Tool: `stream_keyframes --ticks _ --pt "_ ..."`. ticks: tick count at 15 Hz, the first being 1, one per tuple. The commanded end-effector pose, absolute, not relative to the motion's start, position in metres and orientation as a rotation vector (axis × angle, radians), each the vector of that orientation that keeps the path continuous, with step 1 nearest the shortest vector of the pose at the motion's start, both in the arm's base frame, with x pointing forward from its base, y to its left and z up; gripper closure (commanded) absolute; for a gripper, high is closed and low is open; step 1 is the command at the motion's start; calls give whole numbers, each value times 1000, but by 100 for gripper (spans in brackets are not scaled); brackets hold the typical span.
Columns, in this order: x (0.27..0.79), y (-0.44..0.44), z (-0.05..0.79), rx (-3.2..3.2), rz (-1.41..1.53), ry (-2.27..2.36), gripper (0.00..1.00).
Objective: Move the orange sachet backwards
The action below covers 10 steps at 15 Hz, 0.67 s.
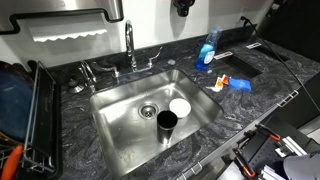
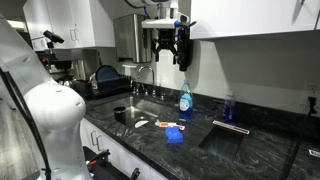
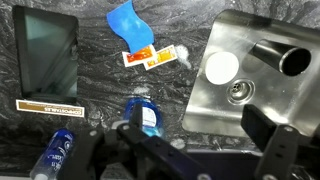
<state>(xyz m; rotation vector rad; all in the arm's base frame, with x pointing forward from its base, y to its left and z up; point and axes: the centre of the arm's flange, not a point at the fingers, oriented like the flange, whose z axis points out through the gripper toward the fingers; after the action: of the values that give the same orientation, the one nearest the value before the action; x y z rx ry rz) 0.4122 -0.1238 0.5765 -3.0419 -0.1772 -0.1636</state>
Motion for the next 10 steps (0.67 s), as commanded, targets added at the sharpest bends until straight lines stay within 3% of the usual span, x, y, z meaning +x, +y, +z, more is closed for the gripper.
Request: stream_keyframes --ticks 1,10 --pt "412 -124 577 -3042 -164 -177 0" --pt "453 -104 535 -3080 -84 -70 0"
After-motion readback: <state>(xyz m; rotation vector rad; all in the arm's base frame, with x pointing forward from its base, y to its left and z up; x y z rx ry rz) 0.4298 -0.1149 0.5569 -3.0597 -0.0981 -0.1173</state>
